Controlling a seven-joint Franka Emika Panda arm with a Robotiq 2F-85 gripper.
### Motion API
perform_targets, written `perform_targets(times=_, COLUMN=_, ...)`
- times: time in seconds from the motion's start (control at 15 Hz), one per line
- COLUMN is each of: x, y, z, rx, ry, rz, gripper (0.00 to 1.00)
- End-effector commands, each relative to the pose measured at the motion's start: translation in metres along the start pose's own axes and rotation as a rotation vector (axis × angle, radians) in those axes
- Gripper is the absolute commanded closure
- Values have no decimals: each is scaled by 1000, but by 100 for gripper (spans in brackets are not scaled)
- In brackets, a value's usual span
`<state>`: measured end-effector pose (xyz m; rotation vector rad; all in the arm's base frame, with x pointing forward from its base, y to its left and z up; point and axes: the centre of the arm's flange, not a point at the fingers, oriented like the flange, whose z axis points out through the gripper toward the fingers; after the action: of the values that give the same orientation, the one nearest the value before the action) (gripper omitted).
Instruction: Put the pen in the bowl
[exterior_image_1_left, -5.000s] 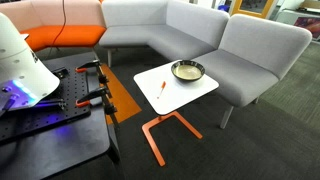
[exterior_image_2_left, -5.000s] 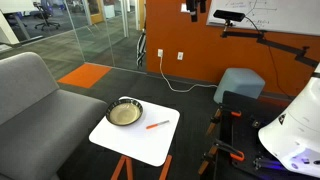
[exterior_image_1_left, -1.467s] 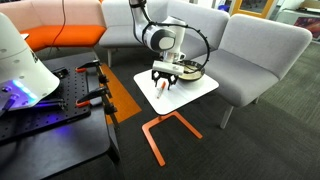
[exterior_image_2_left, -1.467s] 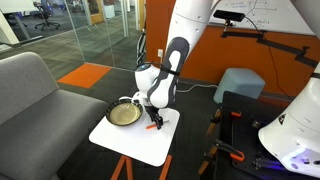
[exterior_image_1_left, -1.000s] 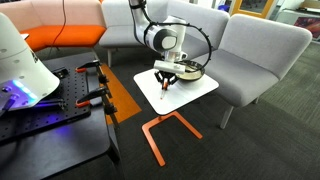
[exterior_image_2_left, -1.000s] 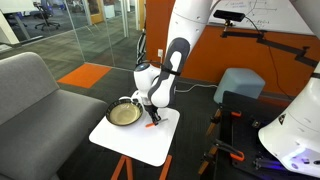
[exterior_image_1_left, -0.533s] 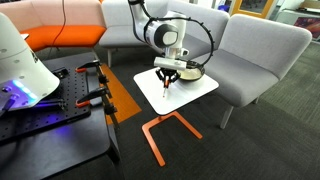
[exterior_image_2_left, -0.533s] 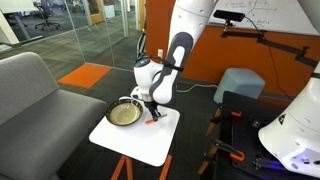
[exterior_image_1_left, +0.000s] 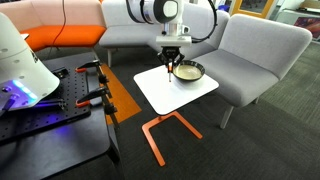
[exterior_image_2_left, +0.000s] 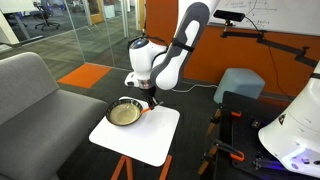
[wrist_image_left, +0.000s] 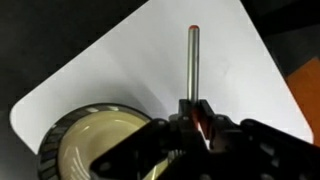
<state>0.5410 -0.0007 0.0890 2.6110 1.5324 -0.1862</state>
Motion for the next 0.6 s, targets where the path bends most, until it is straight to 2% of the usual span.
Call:
perform_targets(times=0.0, x=22, y=18, z=-9, rx=-13, ry=-16, rz=-10, gripper=96)
perform_targets(times=0.2, x=54, y=38, z=-11, rx=-27, ry=-11, rz=-57, gripper=96)
perform_targets(times=0.53, x=107, y=66, z=7, rx=-28, ry=11, rz=-118, gripper=96)
